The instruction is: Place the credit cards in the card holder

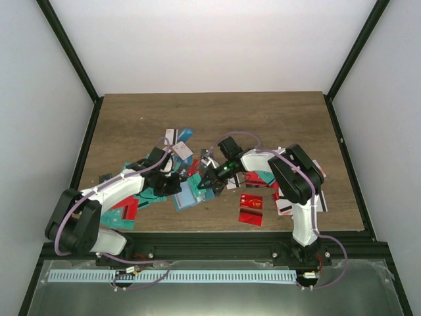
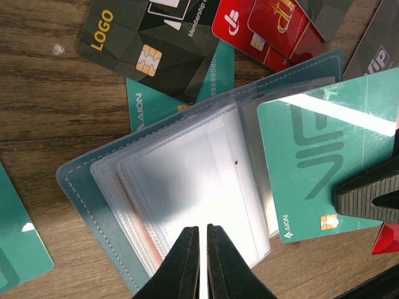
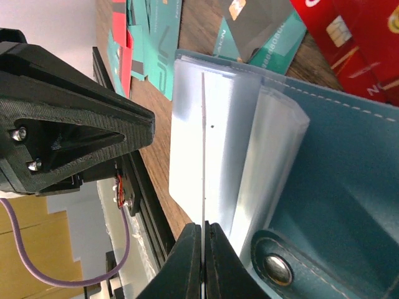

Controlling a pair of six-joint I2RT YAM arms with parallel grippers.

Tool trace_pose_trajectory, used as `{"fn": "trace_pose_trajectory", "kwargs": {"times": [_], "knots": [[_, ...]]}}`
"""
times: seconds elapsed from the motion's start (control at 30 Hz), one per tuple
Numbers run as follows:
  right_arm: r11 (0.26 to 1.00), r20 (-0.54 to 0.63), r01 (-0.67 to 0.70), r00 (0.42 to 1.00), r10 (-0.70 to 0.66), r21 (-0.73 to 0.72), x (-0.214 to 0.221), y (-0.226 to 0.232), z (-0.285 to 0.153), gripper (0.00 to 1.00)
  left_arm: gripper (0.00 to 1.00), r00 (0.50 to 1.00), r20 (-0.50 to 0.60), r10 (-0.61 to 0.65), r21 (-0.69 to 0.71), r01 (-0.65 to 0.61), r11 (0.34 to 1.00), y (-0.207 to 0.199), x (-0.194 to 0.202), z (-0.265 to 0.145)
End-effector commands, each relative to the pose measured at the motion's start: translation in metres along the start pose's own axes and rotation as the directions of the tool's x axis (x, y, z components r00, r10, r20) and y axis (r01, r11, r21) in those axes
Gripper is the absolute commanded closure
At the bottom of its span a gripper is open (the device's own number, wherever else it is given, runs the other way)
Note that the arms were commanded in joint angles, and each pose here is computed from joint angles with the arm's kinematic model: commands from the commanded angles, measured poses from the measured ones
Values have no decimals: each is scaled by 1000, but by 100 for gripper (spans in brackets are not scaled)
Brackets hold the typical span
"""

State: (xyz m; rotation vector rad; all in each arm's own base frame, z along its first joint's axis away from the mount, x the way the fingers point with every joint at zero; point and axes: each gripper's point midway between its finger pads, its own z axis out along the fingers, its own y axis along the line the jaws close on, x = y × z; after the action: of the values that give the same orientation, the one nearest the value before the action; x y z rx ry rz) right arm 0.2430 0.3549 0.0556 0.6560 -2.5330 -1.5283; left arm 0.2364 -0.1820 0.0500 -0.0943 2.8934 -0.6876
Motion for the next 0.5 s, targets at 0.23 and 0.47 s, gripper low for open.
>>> {"fn": "trace_pose_trajectory", "kwargs": {"times": [0.23, 0.47], "knots": [[999, -52, -24, 998, 22, -47, 5, 2, 10, 99, 94, 999, -36, -7, -22, 7, 1000, 9, 13, 3], [998, -79, -51, 996, 47, -46, 8, -6, 14, 99, 94, 999, -50, -10, -23, 9, 1000, 10, 15, 10]]}}
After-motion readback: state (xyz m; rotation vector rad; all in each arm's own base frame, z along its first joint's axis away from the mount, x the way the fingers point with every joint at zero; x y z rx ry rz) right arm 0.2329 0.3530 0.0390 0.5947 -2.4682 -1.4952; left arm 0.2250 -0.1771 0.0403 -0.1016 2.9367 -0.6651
